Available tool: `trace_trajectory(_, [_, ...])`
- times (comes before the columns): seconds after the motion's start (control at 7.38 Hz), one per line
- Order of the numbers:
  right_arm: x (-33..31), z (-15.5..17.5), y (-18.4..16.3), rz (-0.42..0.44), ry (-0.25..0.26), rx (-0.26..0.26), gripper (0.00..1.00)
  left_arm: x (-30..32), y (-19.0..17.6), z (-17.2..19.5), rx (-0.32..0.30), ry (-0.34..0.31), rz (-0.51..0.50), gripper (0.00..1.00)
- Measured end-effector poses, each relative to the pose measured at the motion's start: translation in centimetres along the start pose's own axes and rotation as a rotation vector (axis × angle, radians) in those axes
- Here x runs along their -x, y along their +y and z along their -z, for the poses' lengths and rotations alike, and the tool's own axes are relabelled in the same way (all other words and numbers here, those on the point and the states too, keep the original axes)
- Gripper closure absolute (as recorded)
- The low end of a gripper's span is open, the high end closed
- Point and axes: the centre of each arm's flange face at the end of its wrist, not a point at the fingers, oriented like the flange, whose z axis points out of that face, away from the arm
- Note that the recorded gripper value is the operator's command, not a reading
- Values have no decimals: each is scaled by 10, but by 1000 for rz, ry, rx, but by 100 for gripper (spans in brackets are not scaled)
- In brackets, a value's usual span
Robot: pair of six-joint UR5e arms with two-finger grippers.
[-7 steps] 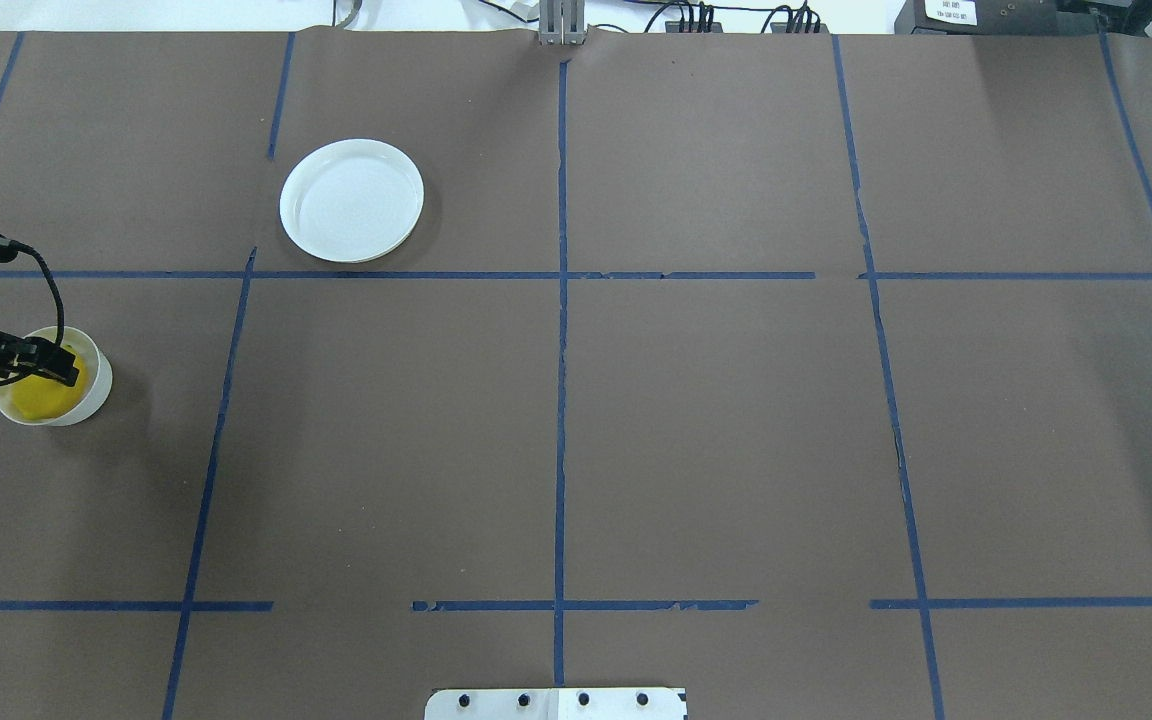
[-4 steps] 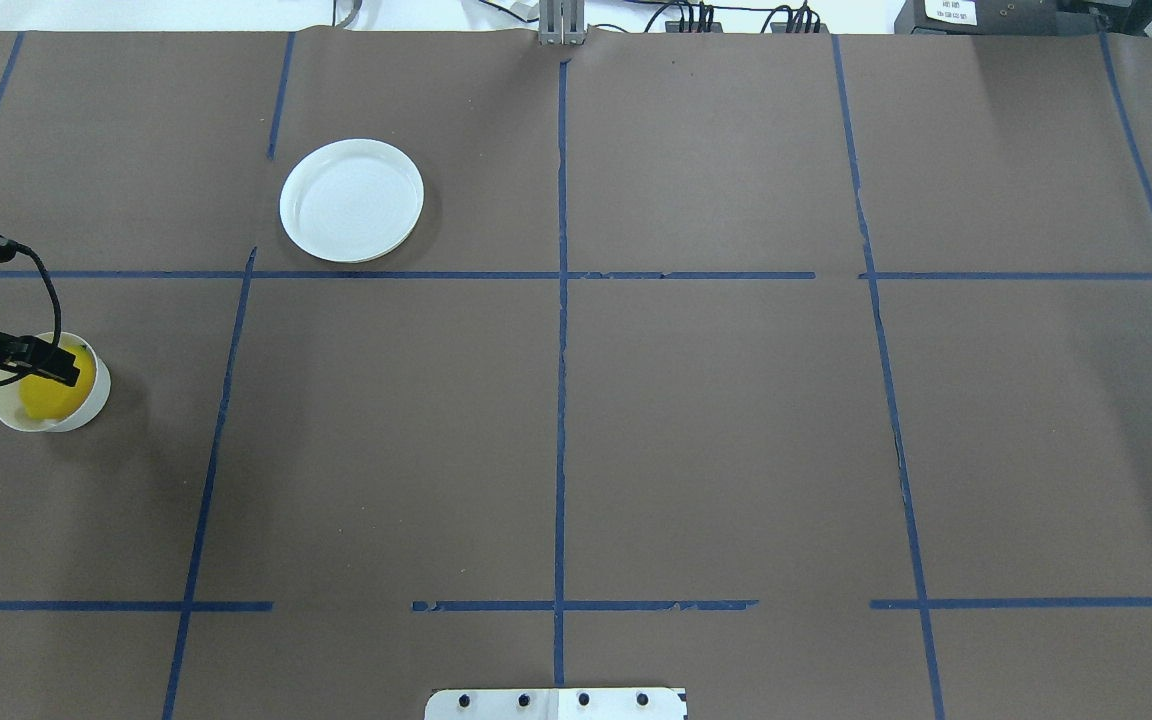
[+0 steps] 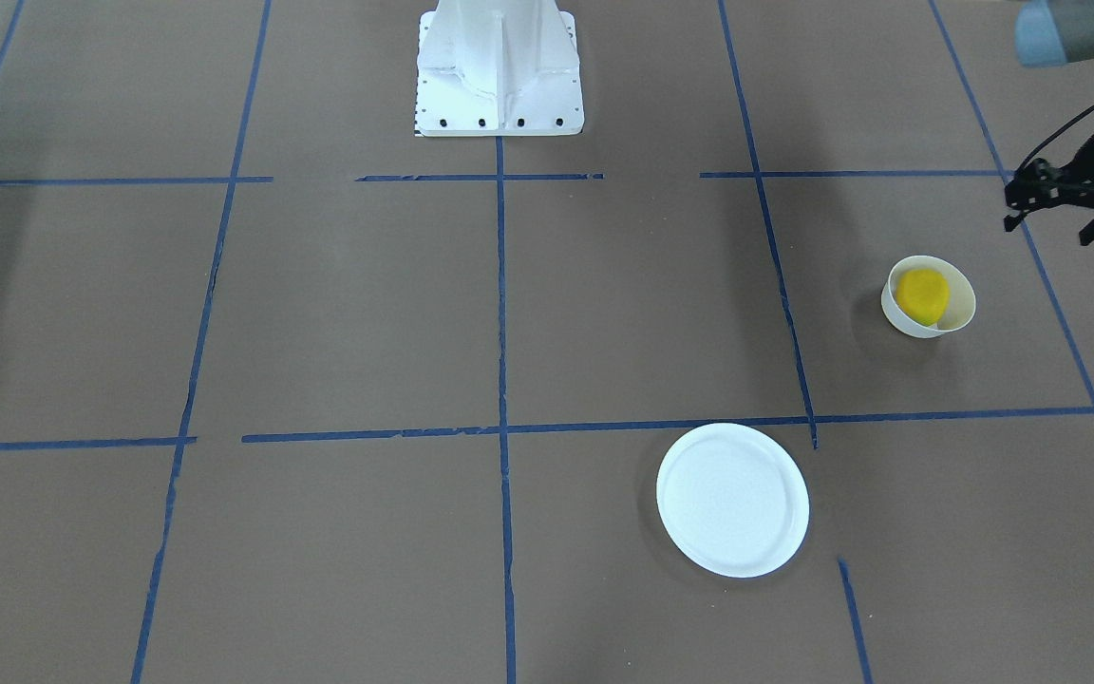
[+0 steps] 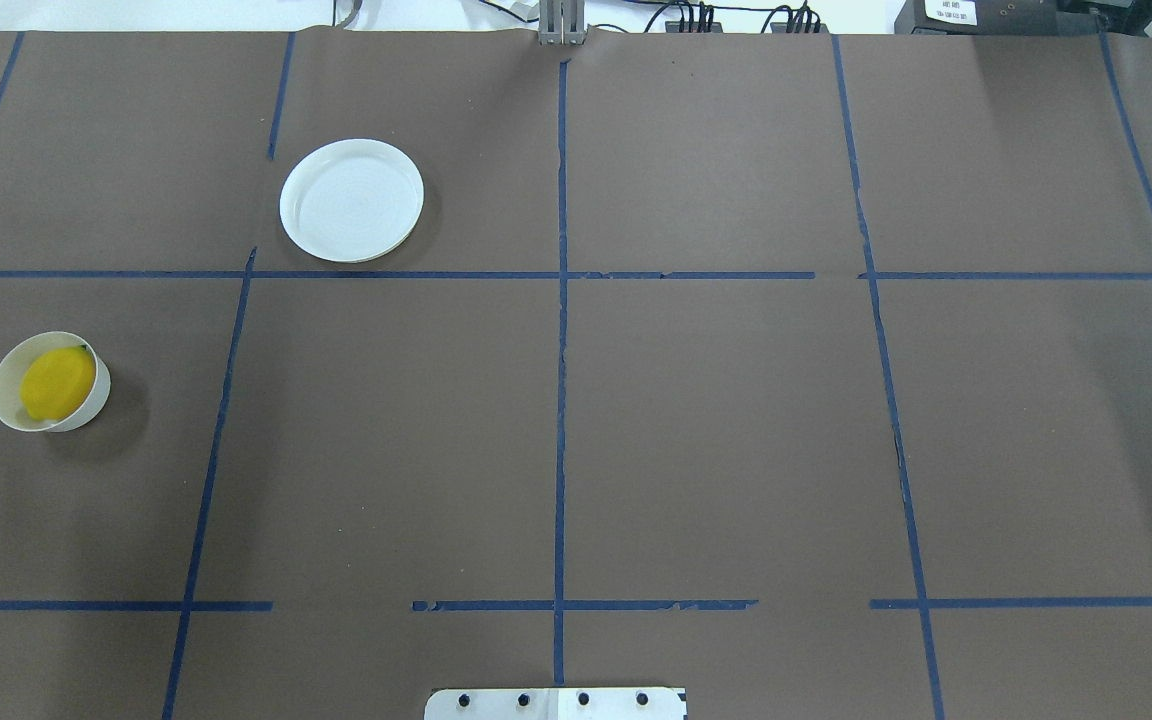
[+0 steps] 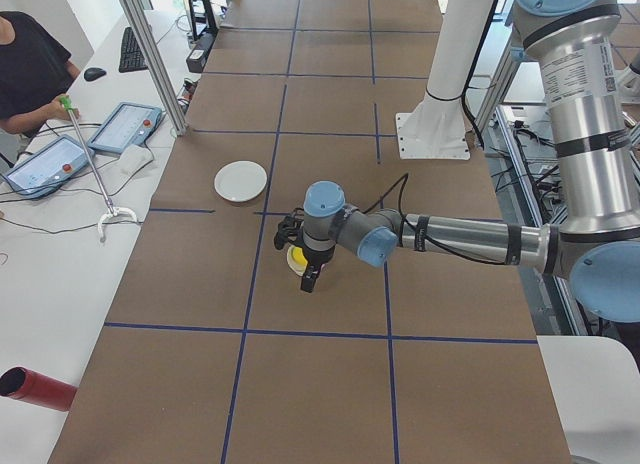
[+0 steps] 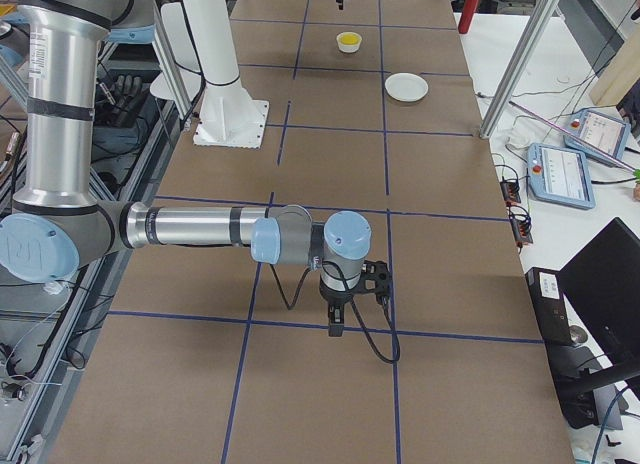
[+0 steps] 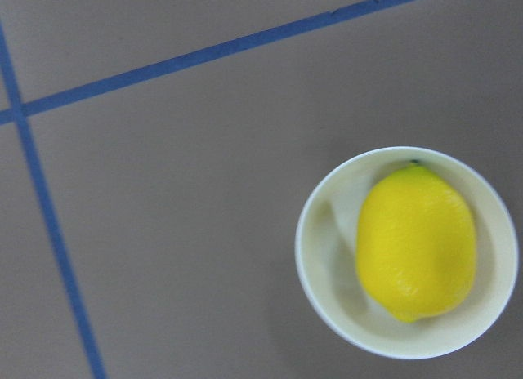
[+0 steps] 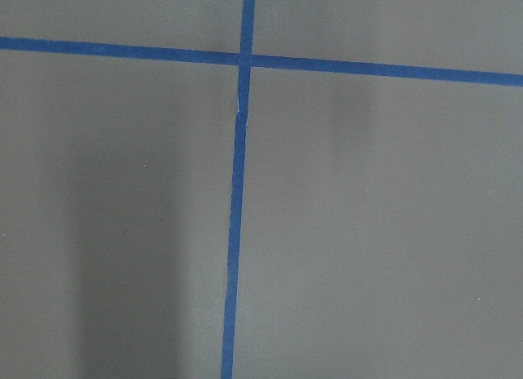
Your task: Move lemon from plate to bowl
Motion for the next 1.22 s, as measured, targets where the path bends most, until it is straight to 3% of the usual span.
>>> trace_trajectory(0.14, [0, 0, 0, 0, 0, 0, 0, 39, 9, 28, -3, -8, 10, 1])
trace_trajectory(0.54, [0, 0, 0, 0, 0, 0, 0, 91, -16, 79, 77, -17, 92, 1])
trace_trajectory(1.22, [0, 0, 0, 0, 0, 0, 0, 156, 13, 70, 122, -11, 244, 0])
